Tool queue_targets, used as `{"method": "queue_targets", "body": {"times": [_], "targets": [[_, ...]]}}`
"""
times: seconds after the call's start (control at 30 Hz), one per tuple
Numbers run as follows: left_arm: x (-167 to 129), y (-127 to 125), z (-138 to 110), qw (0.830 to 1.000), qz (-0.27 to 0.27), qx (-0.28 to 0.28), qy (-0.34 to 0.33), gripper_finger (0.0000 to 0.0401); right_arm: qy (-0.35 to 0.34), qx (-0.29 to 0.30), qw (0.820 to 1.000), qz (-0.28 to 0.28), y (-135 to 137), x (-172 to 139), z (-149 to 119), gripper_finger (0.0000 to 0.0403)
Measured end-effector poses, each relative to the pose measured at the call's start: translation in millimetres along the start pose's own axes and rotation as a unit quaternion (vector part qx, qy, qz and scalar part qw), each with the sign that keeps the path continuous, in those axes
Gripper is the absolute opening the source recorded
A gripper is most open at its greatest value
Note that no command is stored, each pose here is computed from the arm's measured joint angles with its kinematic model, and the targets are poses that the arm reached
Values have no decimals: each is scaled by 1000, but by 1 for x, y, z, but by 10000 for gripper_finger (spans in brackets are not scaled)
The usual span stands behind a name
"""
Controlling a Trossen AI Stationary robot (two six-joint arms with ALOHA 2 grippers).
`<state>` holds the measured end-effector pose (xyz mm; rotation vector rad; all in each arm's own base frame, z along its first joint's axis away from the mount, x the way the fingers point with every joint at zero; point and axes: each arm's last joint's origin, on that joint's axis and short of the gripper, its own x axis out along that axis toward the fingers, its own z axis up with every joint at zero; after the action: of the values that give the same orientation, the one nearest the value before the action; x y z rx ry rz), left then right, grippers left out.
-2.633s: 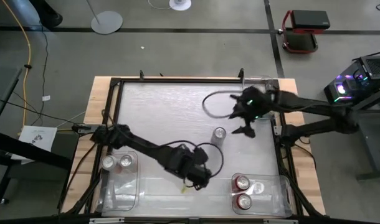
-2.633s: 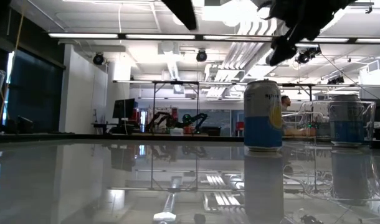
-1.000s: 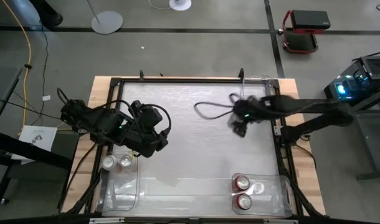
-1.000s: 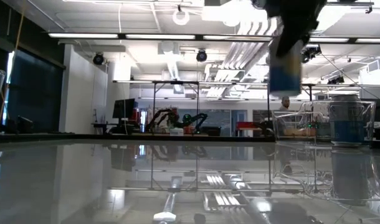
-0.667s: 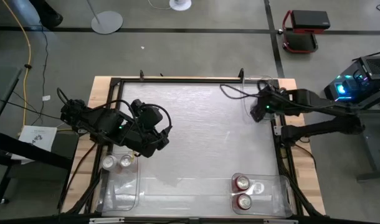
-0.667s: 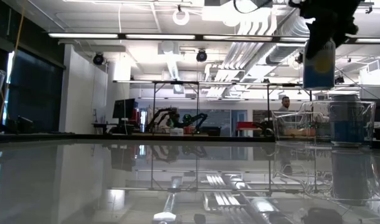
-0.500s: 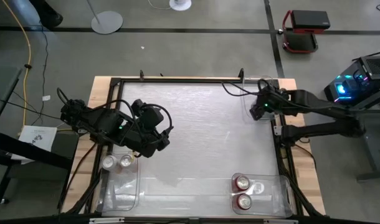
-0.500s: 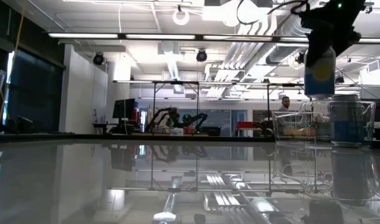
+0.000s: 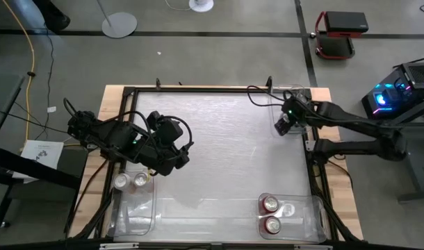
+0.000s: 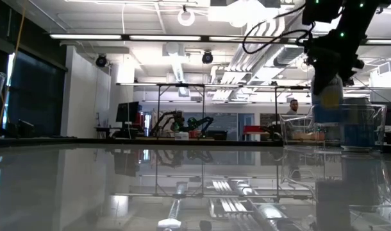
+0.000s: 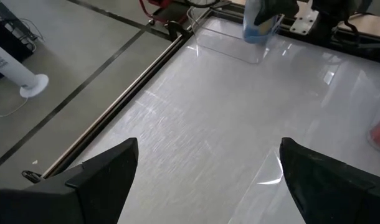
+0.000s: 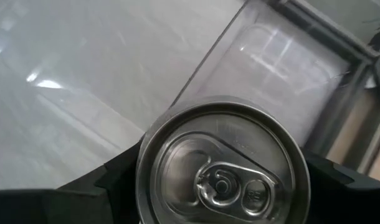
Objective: Sort soda cans
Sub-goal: Put the blue-white soda can into the top transparent bin
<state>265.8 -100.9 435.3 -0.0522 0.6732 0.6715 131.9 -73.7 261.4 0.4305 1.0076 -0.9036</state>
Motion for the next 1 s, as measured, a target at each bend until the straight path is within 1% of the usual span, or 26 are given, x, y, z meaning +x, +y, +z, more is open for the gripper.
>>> {"method": "queue_targets", "body": {"times": [0.23,0.43,0.67,1.0], "targets": [[0,0,0,1000,0,0,0,364,25,-3,999,23,-4,21,-9,283],[0,0,0,1000,0,1,0,364,32,-8,999,33,-4,32,-14,283],[0,0,0,1000,-1,1,2,364,37,-7,998,41,-7,36,-15,283],[0,0,0,1000,-1,0,2,364,41,-6,998,47,-8,37,-15,295]]}}
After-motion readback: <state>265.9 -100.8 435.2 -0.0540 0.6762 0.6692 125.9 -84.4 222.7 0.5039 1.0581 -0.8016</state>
